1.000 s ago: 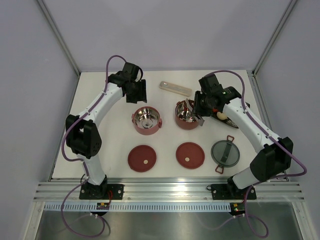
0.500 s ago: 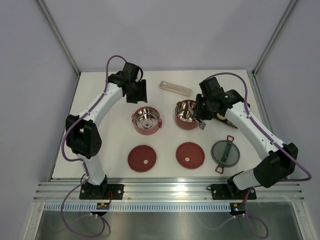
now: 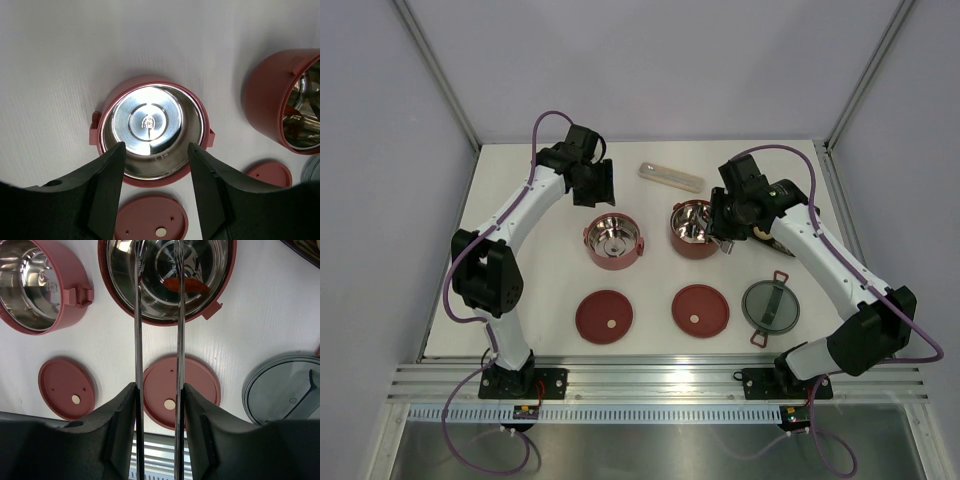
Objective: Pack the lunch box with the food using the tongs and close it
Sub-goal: Place the fake food in the packing box, then pick up the fake food from the plate.
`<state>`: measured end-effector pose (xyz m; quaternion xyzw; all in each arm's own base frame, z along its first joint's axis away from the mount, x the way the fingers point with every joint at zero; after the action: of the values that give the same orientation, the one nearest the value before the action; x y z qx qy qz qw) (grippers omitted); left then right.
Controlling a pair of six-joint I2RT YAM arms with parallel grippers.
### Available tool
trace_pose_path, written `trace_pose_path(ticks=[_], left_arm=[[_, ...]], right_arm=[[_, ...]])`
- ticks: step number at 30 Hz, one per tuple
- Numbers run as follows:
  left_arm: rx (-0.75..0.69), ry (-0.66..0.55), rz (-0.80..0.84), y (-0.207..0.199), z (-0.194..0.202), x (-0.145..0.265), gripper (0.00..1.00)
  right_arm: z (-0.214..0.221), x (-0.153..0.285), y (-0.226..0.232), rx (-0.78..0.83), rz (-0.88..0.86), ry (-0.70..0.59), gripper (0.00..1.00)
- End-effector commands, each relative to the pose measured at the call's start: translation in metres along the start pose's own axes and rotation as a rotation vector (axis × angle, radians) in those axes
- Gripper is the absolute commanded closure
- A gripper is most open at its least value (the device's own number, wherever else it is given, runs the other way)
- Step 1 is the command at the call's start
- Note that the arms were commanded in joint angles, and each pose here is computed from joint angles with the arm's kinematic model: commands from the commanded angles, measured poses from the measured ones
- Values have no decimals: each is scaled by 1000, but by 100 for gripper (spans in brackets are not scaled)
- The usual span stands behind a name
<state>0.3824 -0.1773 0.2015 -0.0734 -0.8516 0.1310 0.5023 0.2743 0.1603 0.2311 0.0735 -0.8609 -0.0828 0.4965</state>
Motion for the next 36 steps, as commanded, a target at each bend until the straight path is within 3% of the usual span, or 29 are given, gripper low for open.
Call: trace_pose_path(ticks=[1,12,18,27,32,36], left_arm=[[-8,-37,39,-9,-9,5,44],[-21,-41,28,-7,-9,7,44],[-28,-43,25,-7,-9,8,44],[-38,-35,31,-7,-9,6,44],[-33,-40,24,-7,-9,6,44],[-33,-42,26,-6,-9,5,44]], right_arm=[[-9,17,2,-3,-3,-76,53],[-47,59,-19,0,145,-249,57],[-55,69,-57,-56,221,-267,57],[-30,63,-145,-287,323,-216,56],[-11,35,-167,-411,287,-154,54],[-12,23,-182,-522,264,-186,52]])
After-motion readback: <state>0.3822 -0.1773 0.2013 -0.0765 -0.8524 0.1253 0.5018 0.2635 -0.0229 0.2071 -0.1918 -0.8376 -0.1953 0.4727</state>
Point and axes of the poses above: each gripper's point midway between its finger pads, its own x axis back along the fingers, its own y axis along the line the jaws close on, z = x × y, the point moved 4 cm from there along x, back along the fingers, and after that the axes turned 5 degrees about x, right-handed, at the moved point
